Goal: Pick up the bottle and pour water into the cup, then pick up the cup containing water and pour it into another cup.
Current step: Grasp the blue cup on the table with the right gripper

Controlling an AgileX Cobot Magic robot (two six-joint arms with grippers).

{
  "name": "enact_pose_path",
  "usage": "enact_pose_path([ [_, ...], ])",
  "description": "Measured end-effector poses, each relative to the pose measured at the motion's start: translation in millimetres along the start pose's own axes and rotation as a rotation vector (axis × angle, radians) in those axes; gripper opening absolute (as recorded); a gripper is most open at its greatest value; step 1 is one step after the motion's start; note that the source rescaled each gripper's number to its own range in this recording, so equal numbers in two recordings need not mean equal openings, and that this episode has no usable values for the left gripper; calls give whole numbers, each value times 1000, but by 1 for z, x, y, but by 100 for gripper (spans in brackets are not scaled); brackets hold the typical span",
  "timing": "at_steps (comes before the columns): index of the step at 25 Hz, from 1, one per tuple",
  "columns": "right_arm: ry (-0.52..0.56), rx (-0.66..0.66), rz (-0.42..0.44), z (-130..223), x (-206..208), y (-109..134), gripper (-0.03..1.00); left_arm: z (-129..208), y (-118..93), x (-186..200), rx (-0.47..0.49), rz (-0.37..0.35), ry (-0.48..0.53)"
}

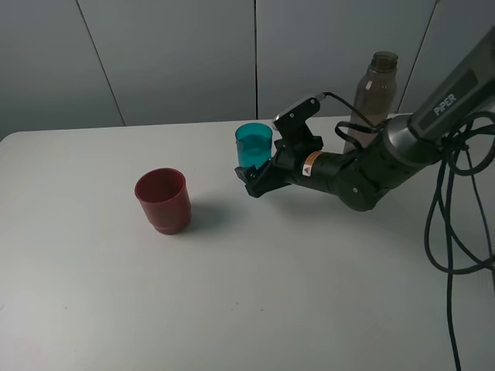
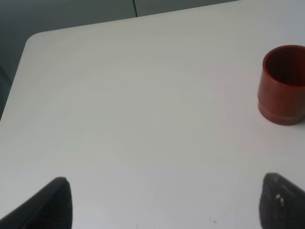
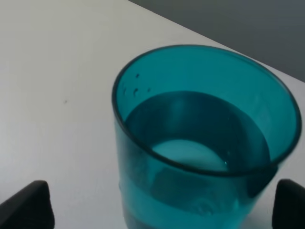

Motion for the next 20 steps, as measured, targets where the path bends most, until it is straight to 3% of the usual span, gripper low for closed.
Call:
enact_pose_path([
  [20, -29, -2, -5, 3, -38, -4, 100, 0, 0, 0, 0, 0, 0],
])
Point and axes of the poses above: a point on each arm's last joint axis where the gripper is mounted, x pointing back along that axis away from the gripper, y along the wrist's bending axis when the last joint is at zero, z = x × y, the point moved 2 cm from there along -x, pointing out along that axis toward the gripper, and after that the axes turned 9 degrees about -x, right-handed, at the moved point
